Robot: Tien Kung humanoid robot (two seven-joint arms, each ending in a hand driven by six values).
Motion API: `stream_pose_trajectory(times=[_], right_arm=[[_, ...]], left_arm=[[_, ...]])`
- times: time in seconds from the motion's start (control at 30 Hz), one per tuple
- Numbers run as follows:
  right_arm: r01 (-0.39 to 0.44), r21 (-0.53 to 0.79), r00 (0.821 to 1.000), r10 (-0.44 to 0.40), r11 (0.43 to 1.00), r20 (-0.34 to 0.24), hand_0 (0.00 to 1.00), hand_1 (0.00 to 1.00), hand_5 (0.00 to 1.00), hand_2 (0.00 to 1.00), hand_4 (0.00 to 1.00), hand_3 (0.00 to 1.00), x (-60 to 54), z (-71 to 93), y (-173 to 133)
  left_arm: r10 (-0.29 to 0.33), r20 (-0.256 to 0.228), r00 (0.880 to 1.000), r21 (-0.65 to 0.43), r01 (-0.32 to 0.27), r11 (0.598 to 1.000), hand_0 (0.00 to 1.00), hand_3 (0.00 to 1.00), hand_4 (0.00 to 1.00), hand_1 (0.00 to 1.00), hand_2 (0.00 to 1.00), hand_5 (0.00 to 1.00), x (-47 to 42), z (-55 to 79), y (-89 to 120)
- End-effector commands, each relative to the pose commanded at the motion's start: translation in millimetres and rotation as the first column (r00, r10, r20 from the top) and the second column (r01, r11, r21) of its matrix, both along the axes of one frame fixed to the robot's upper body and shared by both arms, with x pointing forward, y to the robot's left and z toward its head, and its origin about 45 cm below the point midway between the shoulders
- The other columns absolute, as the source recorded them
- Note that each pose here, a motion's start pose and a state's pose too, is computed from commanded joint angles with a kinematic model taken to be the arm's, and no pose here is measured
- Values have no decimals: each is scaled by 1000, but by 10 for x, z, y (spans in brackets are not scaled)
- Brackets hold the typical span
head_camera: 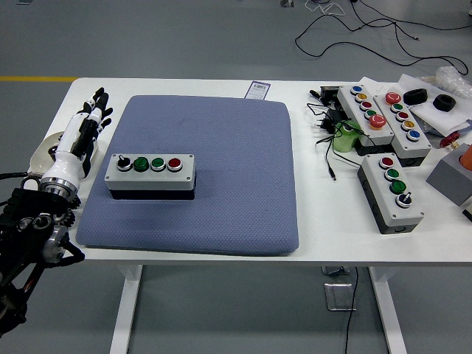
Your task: Pick up the button,place it on the desk,press the button,press the button
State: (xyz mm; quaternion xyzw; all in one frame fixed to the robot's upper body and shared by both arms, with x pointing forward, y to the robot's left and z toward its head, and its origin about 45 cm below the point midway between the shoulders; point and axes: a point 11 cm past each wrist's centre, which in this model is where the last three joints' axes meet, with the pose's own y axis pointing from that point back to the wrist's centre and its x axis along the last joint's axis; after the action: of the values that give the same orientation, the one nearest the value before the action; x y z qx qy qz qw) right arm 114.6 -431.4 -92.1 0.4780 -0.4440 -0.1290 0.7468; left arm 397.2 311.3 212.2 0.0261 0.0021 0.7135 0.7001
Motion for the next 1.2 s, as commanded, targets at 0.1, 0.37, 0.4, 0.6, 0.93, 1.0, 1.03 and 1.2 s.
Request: stream_pose_trajectory(times=[0.1,0.37,0.4,0.6,0.93,1.0,1.03,1.2], right_arm=[[1,0,1000,-1,1000,2,673,658,173,674,310,624,8,2,1],[-2,1,1000,2,1000,2,673,658,173,674,310,624,12,0,8],[-1,1,1000,1,1000,1,673,658,173,674,310,624,9,0,8],[0,1,1000,0,1000,0,673,658,173,674,310,624,0,-1,4],[5,2,1000,-5,1000,-5,673,658,173,674,310,624,-31,-10,7],[5,2,1000,-5,1000,-8,673,658,173,674,310,624,-46,-14,7],[6,3,1000,-6,1000,-9,673,658,173,674,310,624,-53,-16,8],[7,4,1000,-7,1000,-13,673,658,173,674,310,624,-76,-22,8]], left_arm=[[18,-17,1000,-70,-20,997,852,984,686,878,982,998,-35,-60,54],[-61,-22,998,-132,57,990,793,875,688,819,888,998,-87,-112,3],[-77,-17,997,-134,74,988,793,875,688,819,888,998,-96,-109,-4],[-106,-10,994,-140,103,985,783,858,688,810,870,998,-121,-118,-14],[-78,-8,997,-156,75,985,778,849,688,807,863,998,-143,-144,26],[-75,-11,997,-159,72,985,775,845,686,802,857,998,-152,-159,29],[-73,-12,997,-160,70,985,775,845,686,802,857,998,-157,-167,30],[-69,-22,997,-161,65,985,772,843,689,799,854,998,-176,-203,38]])
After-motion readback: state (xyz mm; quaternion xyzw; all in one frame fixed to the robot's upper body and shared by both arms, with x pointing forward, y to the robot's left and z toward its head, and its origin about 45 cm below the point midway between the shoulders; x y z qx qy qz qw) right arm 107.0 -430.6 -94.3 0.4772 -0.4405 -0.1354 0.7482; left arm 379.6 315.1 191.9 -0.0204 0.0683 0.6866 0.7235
